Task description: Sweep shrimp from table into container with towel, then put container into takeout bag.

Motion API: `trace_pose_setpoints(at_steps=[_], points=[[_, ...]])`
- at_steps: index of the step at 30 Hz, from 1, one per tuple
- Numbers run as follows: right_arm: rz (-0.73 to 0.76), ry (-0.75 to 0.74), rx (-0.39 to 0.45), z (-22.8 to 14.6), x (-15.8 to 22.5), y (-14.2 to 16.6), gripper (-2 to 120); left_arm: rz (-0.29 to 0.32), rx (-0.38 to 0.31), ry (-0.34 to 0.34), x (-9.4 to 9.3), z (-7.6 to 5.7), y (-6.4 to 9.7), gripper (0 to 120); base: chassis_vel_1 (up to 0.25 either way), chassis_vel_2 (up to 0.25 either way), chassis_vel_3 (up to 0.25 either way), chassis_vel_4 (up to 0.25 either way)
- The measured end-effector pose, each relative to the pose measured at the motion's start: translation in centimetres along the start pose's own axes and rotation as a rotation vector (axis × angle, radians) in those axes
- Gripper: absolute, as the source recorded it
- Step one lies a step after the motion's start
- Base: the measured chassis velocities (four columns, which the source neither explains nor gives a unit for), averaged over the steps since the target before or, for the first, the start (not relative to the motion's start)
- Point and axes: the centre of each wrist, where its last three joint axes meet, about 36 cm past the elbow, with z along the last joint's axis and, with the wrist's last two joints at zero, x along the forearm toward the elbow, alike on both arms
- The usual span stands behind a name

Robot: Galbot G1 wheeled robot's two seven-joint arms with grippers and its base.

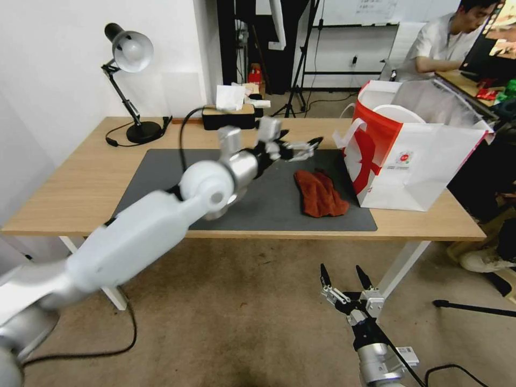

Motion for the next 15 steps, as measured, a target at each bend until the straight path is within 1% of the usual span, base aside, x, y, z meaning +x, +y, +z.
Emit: trace_pose_setpoints(at_steps=[1,2,3,4,5,7,8,10,11,12,13,14,15], points=[[0.000,0.000,0.000,0.0,0.0,0.0,100,0.000,0.000,0.000,0.0,0.0,0.0,100,0.000,0.000,0.000,0.000],[-0.001,-0.001,0.000,0.0,0.0,0.0,100,-0.010,0.005,-0.002,1.0,0.7,0.0,100,0.000,0.000,0.000,0.000],[-0.003,-0.004,0.000,-0.1,0.0,0.0,100,-0.030,0.009,0.006,2.6,2.3,0.0,100,0.000,0.000,0.000,0.000],[-0.006,-0.006,0.000,-0.2,-0.1,0.0,100,-0.045,0.005,0.007,3.8,3.2,0.0,100,0.000,0.000,0.000,0.000],[-0.006,-0.006,0.000,-0.2,-0.1,0.0,100,-0.045,0.005,0.007,3.8,3.2,0.0,100,0.000,0.000,0.000,0.000],[-0.010,-0.014,0.001,-0.3,-0.2,-0.1,100,-0.072,0.000,-0.004,6.0,4.5,-0.3,100,0.000,0.000,0.000,0.000],[-0.010,-0.014,0.001,-0.3,-0.2,-0.1,100,-0.072,0.000,-0.004,6.0,4.5,-0.3,100,0.000,0.000,0.000,0.000],[-0.013,-0.020,0.004,-0.4,-0.3,-0.2,100,-0.122,-0.007,-0.023,8.5,5.8,-0.5,100,0.000,0.000,0.000,0.000],[-0.013,-0.020,0.004,-0.4,-0.3,-0.2,100,-0.122,-0.007,-0.023,8.5,5.8,-0.5,100,0.000,0.000,0.000,0.000],[-0.013,-0.021,0.004,-0.4,-0.3,-0.2,100,-0.134,-0.008,-0.026,9.2,6.2,-0.6,100,0.000,0.000,0.000,0.000],[-0.015,-0.026,0.006,-0.4,-0.3,-0.3,100,-0.168,-0.015,-0.035,11.0,7.6,-1.0,100,0.000,0.000,0.000,0.000],[-0.015,-0.026,0.006,-0.4,-0.3,-0.3,100,-0.168,-0.015,-0.035,11.0,7.6,-1.0,100,0.000,0.000,0.000,0.000],[-0.018,-0.035,0.008,-0.6,-0.4,-0.4,100,-0.204,-0.031,-0.054,12.8,9.1,-1.5,100,0.000,0.000,0.000,0.000]])
